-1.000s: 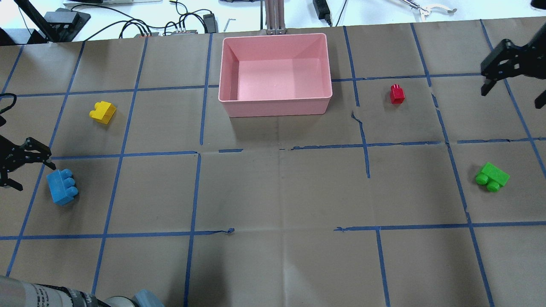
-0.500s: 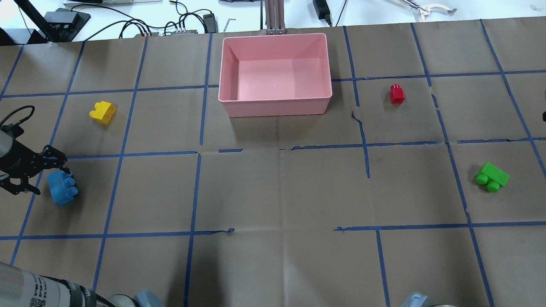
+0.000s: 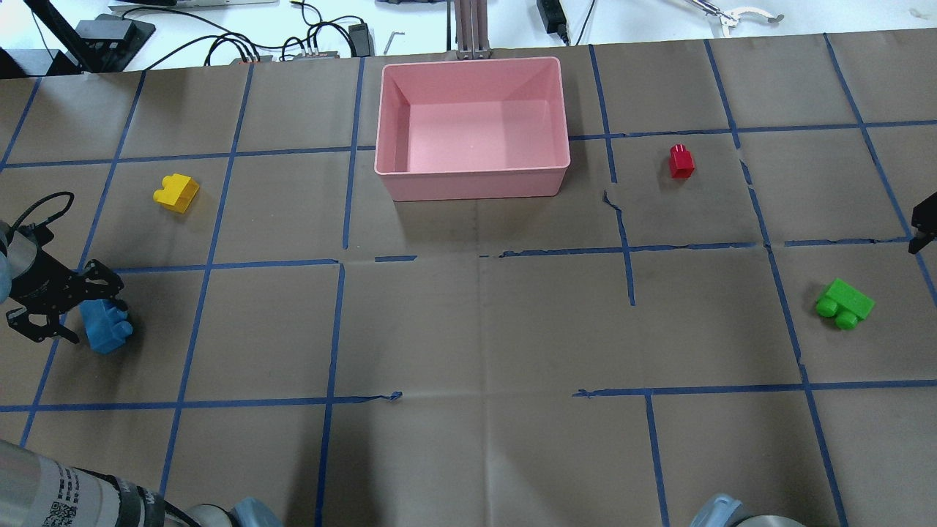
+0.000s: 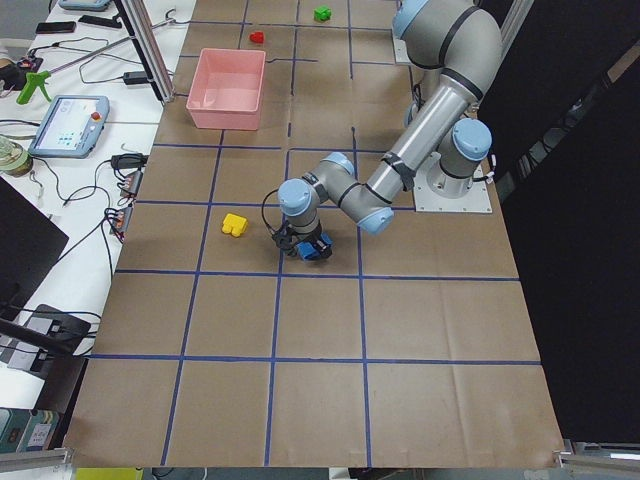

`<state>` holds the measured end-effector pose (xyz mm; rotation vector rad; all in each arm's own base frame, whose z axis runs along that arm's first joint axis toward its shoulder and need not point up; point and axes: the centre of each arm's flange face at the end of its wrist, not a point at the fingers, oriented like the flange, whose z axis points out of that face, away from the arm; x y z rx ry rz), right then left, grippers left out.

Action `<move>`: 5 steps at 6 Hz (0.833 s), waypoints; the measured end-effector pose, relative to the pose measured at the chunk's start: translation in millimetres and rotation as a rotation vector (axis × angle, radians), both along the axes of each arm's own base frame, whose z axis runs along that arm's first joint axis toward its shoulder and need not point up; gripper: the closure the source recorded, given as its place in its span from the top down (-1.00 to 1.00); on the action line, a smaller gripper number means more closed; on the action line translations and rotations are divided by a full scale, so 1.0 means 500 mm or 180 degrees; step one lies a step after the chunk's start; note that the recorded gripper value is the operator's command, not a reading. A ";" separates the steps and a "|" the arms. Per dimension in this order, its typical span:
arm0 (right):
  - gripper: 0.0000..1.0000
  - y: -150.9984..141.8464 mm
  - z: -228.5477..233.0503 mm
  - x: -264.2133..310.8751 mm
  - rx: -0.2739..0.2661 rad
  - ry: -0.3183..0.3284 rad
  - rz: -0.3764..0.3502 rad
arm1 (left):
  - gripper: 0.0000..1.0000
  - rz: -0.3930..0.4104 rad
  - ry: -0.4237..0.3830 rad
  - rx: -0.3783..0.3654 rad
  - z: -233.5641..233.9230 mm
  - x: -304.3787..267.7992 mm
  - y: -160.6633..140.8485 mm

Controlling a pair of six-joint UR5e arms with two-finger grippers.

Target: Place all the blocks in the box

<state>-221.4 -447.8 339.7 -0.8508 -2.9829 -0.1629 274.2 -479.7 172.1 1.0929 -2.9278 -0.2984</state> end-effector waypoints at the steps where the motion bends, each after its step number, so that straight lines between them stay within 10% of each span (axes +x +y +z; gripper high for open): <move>1: 1.00 0.006 -0.029 0.007 -0.0030 0.0014 -0.0055 | 0.02 -0.0002 0.0006 0.0014 -0.005 -0.003 0.000; 2: 1.00 0.009 -0.061 0.020 -0.0020 0.0001 -0.0206 | -0.65 -0.0003 0.0016 0.0013 -0.008 -0.004 0.000; 5: 1.00 -0.016 -0.193 0.036 -0.0020 0.0017 -0.0486 | -1.00 -0.0121 -0.0035 -0.0090 0.034 -0.020 -0.014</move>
